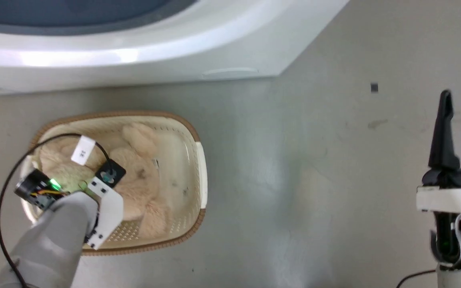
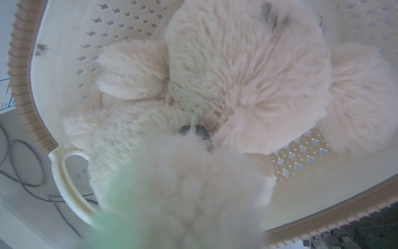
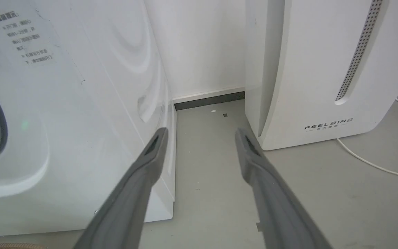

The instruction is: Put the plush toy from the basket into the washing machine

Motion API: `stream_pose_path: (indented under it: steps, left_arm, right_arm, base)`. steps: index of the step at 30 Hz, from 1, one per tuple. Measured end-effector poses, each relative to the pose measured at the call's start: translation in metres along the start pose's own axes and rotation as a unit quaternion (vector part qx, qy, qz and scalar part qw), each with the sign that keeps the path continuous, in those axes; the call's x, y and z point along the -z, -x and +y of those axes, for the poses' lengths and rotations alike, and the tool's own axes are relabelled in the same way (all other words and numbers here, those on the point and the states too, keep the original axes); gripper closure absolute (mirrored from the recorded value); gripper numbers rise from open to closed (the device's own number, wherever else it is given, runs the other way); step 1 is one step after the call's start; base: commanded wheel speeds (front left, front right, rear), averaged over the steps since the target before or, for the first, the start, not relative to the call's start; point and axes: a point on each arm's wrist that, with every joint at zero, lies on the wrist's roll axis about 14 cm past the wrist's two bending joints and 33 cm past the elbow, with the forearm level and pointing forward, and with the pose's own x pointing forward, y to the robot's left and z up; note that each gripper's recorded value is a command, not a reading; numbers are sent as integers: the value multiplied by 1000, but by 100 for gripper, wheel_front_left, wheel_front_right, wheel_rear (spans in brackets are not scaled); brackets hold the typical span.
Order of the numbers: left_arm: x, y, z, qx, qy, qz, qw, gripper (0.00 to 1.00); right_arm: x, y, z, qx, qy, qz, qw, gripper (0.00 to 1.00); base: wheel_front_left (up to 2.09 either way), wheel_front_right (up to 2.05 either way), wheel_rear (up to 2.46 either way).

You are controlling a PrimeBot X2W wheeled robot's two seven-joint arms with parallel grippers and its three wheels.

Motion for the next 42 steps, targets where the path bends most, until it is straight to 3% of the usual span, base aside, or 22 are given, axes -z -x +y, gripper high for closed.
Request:
stream_pose_path:
  steps: [12,23,32,42]
  left_arm:
    - [-18,63,-3,-29,27,-89,995,100]
    - [-32,121,5,-77,95,-201,972,100]
    - [-39,162,15,-126,130,-268,946,100]
    - [-84,217,39,-184,139,-385,894,100]
  right_arm:
    - [-34,32,16,-20,-9,-20,1000,0]
    - [-60,57,32,-44,-12,-44,998,0]
    - [-72,77,41,-61,-16,-54,997,0]
    - [-82,85,50,-76,-18,-66,995,0]
  base:
    - [0,0,0]
    - [0,0,0]
    - [0,0,0]
    - [0,0,0]
